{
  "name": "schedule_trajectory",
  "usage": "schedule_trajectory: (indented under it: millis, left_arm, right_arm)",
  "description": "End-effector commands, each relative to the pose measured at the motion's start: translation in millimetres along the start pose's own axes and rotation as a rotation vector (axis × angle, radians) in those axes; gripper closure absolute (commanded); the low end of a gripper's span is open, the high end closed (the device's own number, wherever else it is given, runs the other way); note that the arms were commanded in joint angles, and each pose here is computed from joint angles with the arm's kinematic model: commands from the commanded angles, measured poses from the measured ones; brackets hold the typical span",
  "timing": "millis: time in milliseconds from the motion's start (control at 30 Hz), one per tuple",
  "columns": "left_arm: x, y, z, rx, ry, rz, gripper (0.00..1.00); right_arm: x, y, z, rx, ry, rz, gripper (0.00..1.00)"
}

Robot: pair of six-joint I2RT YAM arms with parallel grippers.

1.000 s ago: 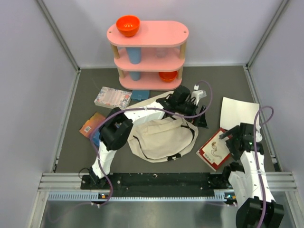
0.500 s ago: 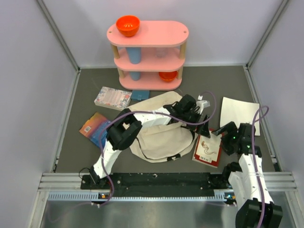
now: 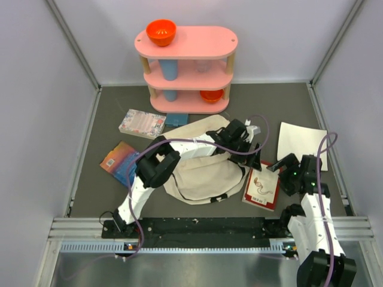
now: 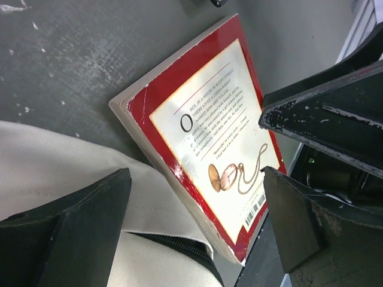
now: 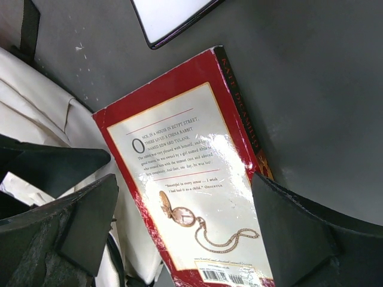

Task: Pack the student bag
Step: Pick up the book from the center of the board.

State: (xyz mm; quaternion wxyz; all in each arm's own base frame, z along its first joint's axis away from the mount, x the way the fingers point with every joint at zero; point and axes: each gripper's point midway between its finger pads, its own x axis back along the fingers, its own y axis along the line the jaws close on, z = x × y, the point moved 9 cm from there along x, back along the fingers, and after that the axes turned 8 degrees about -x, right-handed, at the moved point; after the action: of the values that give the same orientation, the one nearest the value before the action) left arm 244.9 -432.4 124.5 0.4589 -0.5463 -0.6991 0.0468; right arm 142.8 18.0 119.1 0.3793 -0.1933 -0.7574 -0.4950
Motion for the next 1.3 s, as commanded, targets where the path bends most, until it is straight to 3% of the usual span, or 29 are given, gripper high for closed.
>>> schedule_trajectory:
  millis: [0, 267, 467, 567, 767, 1100, 1267]
  left_arm:
    - [-5.8, -9.6, -14.3, 0.007, -0.029, 0.112, 0.04]
    - [-20.9, -8.9, -18.0, 0.026, 0.002, 0.186, 0.05]
    - [-22.5, -6.4, -6.4, 0.052, 0.035, 0.199, 0.13]
    - [-19.7, -8.1, -5.0, 0.057, 0.028, 0.204, 0.19]
    - [-17.9, -5.2, -3.2, 0.065, 0.021, 0.178, 0.19]
    - [-11.5, 1.2, -7.6, 0.063, 0.008, 0.152, 0.20]
    - [-8.6, -2.2, -9.2, 0.060, 0.009, 0.170, 0.21]
  right_arm:
    - [0.4, -6.5, -2.0, 0.022, -0.012, 0.081, 0.07]
    - [-3.4, -11.0, -1.9, -0.007, -0.022, 0.114, 0.07]
    - [-8.3, -13.0, 0.6, -0.023, 0.001, 0.116, 0.22]
    - [-9.9, -13.2, 0.9, -0.021, 0.007, 0.115, 0.23]
    - [-2.4, -11.2, -7.7, 0.001, -0.063, 0.156, 0.13]
    - [16.8, -4.1, -21.2, -0.019, -0.222, 0.173, 0.10]
    - [3.0, -13.5, -12.0, -0.043, -0.135, 0.208, 0.13]
